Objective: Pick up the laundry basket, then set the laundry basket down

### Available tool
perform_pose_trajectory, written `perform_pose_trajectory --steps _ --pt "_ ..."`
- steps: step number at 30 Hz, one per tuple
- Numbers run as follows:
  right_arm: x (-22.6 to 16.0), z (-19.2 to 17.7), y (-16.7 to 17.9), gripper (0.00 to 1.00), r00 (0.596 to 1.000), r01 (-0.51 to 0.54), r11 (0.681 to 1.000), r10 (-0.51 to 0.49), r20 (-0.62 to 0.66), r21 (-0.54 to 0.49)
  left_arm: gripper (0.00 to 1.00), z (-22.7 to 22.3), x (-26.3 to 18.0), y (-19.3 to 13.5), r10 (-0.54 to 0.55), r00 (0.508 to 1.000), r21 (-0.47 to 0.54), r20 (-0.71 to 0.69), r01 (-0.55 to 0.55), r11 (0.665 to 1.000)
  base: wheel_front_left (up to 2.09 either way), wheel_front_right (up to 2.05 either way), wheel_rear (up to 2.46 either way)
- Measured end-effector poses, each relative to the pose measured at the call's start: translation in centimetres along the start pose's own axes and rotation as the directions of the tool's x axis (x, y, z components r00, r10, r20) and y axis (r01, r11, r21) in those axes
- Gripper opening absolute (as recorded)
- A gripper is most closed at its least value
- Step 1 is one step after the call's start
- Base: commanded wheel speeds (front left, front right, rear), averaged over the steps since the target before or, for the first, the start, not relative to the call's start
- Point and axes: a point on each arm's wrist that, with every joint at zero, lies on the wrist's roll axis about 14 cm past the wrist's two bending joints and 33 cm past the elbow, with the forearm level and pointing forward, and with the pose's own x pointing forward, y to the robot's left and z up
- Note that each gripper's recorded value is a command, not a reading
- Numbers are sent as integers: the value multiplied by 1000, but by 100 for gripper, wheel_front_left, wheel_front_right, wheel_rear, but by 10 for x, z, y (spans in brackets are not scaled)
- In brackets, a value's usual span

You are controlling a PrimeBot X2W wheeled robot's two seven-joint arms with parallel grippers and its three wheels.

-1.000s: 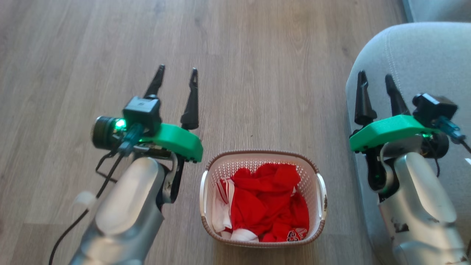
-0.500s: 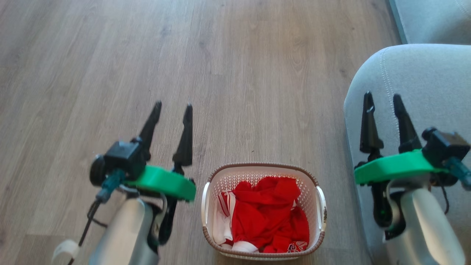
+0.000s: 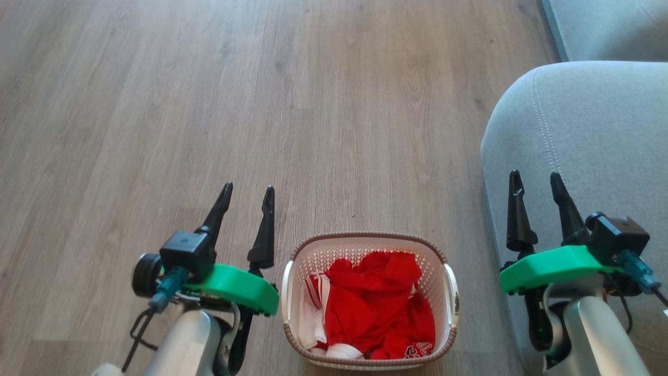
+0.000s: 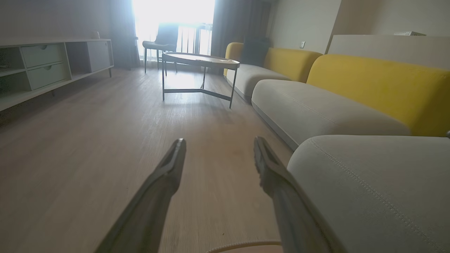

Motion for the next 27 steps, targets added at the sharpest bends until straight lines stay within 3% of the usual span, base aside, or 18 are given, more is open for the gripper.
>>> perform_pose_trajectory --steps 27 --pt "0 -3 4 100 1000 -13 1000 13 -8 -6 100 3 1 -1 -5 1000 -28 11 6 1000 0 0 0"
